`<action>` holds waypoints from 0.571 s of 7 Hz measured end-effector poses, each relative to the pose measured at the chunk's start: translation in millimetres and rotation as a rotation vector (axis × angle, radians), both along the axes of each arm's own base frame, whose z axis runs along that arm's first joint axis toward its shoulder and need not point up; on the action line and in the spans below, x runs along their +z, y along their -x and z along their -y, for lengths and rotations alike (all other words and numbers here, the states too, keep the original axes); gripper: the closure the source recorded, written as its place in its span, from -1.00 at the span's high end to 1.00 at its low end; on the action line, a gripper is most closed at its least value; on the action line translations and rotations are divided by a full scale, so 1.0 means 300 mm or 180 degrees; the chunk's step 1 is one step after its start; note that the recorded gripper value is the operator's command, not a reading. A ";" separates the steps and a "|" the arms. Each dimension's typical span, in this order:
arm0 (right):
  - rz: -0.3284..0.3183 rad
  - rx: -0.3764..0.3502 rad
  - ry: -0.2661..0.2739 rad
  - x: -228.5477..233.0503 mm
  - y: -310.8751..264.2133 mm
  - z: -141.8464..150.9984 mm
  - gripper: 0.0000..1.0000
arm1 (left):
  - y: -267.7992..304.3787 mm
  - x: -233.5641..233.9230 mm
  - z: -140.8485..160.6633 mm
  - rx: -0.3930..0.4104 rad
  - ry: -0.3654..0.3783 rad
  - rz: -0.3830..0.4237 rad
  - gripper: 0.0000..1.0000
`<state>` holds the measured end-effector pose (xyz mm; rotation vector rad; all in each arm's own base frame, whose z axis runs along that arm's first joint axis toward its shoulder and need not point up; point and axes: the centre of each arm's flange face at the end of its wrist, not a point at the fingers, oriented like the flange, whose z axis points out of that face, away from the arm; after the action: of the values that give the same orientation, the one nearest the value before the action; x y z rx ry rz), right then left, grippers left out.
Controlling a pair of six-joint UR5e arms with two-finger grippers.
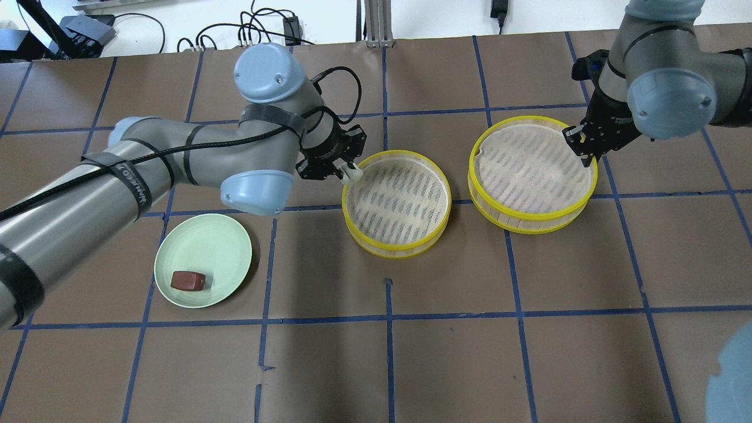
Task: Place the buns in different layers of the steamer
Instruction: 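Carry white bun into bottom steamer tier with left gripper while right holds top tier aside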
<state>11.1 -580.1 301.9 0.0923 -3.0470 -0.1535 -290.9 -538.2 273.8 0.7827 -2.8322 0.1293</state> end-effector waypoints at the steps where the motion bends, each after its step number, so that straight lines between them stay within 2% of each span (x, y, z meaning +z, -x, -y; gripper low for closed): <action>1: 0.0001 -0.0010 -0.0004 -0.003 0.000 -0.001 -0.84 | 0.035 -0.031 -0.016 0.0063 -0.0059 0.0000 1.00; 2: 0.0005 -0.0019 -0.0006 -0.004 0.000 -0.002 -0.84 | 0.044 -0.035 -0.019 0.0009 -0.0050 0.0024 1.00; 3: 0.0012 -0.0025 -0.0007 -0.005 -0.001 -0.002 -0.84 | 0.026 -0.021 -0.014 -0.0240 0.0032 0.0115 1.00; 4: 0.0020 -0.0048 0.0005 0.005 -0.005 -0.002 -0.84 | -0.053 0.006 0.002 -0.0648 0.0136 0.0355 1.00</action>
<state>12.5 -579.4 303.5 0.0696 -3.0546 -0.1520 -275.1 -538.7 275.5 0.4888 -2.9823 0.2077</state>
